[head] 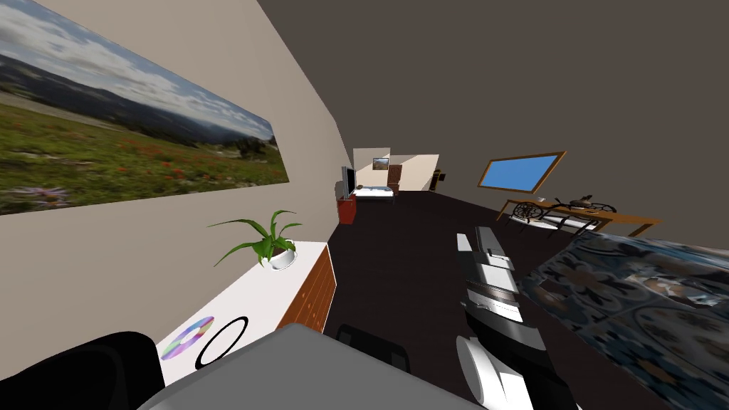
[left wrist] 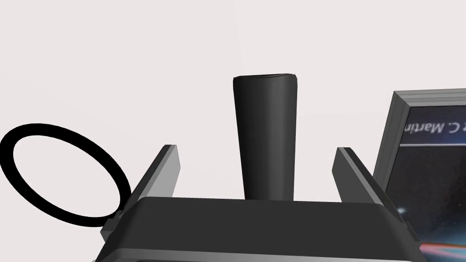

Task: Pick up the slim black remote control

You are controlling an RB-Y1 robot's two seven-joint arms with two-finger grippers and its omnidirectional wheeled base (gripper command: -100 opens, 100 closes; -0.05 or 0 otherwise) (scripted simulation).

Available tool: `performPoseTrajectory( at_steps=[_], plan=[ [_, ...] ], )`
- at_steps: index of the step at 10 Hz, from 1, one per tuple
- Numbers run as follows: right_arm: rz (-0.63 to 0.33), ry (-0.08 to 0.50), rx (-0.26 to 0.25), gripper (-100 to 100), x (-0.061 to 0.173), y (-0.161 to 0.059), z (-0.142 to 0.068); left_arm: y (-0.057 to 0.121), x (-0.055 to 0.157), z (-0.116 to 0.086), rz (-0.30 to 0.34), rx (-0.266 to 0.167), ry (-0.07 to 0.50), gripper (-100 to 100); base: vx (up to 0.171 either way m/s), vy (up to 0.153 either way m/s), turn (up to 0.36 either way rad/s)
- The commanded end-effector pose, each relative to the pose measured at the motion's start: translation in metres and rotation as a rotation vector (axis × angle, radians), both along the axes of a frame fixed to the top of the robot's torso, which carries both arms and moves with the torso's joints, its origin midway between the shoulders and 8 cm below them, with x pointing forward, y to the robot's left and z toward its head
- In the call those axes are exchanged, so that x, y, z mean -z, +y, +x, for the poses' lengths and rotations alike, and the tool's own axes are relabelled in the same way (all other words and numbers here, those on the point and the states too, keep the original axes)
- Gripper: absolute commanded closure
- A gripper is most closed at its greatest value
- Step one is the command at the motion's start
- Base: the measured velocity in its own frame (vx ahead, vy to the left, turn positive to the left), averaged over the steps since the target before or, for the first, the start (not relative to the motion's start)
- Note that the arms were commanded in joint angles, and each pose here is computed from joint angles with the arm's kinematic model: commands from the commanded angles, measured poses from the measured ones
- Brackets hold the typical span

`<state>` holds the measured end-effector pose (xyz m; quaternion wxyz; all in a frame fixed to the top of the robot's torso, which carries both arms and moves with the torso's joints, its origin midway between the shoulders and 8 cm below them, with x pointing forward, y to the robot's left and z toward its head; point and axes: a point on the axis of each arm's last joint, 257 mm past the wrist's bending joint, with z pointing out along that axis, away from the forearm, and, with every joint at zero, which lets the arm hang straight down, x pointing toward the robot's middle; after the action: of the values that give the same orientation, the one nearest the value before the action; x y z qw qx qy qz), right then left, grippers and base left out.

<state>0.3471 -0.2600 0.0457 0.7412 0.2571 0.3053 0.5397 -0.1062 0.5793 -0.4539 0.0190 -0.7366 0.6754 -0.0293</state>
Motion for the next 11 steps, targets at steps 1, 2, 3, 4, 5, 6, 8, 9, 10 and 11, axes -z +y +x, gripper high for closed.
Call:
performPoseTrajectory(
  at_steps=[1, 2, 3, 4, 5, 6, 8, 9, 10, 11],
  plan=[
    [0.0, 0.0, 0.0, 0, 0.0, 0.0, 0.0, 0.0, 0.0, 0.0, 0.0, 0.0, 0.0, 0, 0.001, 0.009, 0.0],
    [0.0, 0.0, 0.0, 0, 0.0, 0.0, 0.0, -0.005, 0.009, -0.005, 0.003, -0.001, -0.005, -100, 0.015, 0.021, -0.015],
    [0.0, 0.0, 0.0, 0, 0.0, 0.0, 0.0, -0.008, 0.013, -0.007, 0.004, -0.001, -0.006, -100, 0.024, 0.029, -0.015],
    [0.0, 0.0, 0.0, 0, 0.0, 0.0, 0.0, -0.01, 0.018, -0.01, 0.005, -0.002, -0.008, -100, 0.024, 0.024, -0.011],
    [0.0, 0.0, 0.0, 0, 0.0, 0.0, 0.0, -0.013, 0.022, -0.012, 0.006, -0.002, -0.01, -100, 0.023, 0.019, -0.007],
    [0.0, 0.0, 0.0, 0, 0.0, 0.0, 0.0, -0.011, 0.021, -0.011, 0.005, -0.003, -0.009, -100, 0.009, 0.008, -0.001],
    [0.0, 0.0, 0.0, 0, 0.0, 0.0, 0.0, -0.011, 0.021, -0.011, 0.006, -0.002, -0.008, 100, -0.002, 0.001, 0.009],
    [0.0, 0.0, 0.0, 0, 0.0, 0.0, 0.0, -0.011, 0.021, -0.013, 0.006, -0.002, -0.006, 100, 0.0, 0.0, 0.0],
    [0.0, 0.0, 0.0, 0, 0.0, 0.0, 0.0, -0.011, 0.021, -0.013, 0.007, -0.004, -0.006, 100, 0.0, 0.0, 0.0],
    [0.0, 0.0, 0.0, 0, 0.0, 0.0, 0.0, -0.011, 0.021, -0.013, 0.007, -0.004, -0.005, 100, 0.0, 0.0, 0.0]
  ],
)
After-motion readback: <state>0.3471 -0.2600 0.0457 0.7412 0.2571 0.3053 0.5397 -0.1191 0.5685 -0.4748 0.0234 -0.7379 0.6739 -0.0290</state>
